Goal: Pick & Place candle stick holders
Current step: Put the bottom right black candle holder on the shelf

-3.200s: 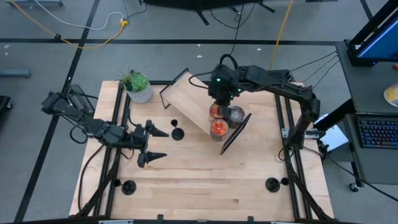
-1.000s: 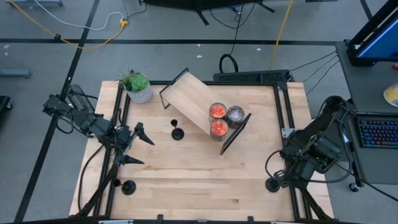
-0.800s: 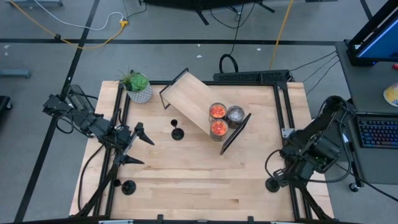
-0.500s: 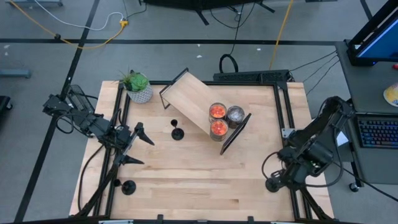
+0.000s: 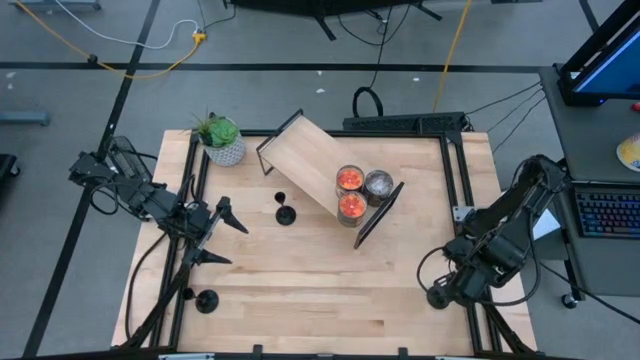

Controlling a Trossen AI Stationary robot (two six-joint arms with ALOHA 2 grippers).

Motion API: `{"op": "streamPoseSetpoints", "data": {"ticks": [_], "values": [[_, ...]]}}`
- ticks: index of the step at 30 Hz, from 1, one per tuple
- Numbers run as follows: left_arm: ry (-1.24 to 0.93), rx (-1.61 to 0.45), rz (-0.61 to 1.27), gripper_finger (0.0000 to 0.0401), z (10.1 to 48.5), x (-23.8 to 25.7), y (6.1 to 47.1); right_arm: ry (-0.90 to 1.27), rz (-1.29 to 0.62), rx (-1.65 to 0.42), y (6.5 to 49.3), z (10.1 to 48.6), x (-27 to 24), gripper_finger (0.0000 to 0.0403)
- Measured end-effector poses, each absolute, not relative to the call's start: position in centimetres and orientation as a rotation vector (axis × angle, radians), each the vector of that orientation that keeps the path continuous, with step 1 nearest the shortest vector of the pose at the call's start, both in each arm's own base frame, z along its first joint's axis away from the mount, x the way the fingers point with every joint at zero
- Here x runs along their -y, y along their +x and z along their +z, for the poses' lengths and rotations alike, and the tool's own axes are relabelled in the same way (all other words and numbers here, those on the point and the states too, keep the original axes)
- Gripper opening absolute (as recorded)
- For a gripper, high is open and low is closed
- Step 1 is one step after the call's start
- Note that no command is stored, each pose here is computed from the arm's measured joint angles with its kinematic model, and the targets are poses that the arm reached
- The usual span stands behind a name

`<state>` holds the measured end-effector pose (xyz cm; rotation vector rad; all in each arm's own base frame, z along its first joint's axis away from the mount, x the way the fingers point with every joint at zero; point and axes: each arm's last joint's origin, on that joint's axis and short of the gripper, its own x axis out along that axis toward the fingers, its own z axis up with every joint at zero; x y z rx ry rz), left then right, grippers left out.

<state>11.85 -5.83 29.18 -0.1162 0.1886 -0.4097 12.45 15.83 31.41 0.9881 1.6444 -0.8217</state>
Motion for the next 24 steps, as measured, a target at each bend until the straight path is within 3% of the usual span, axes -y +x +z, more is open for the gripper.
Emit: {"op": "streamPoseSetpoints", "data": {"ticks": [19,24], "values": [[-0.120,-0.189,-0.409,0.0397,29.2,5.8,11.9,0.982,-0.829,-1.654,12.6,27.5,-16.1,0.0170],[-0.124,-0.190,-0.409,0.0397,29.2,5.8,11.9,1.000,-0.823,-1.649,12.8,27.4,-16.2,0.0141]]}}
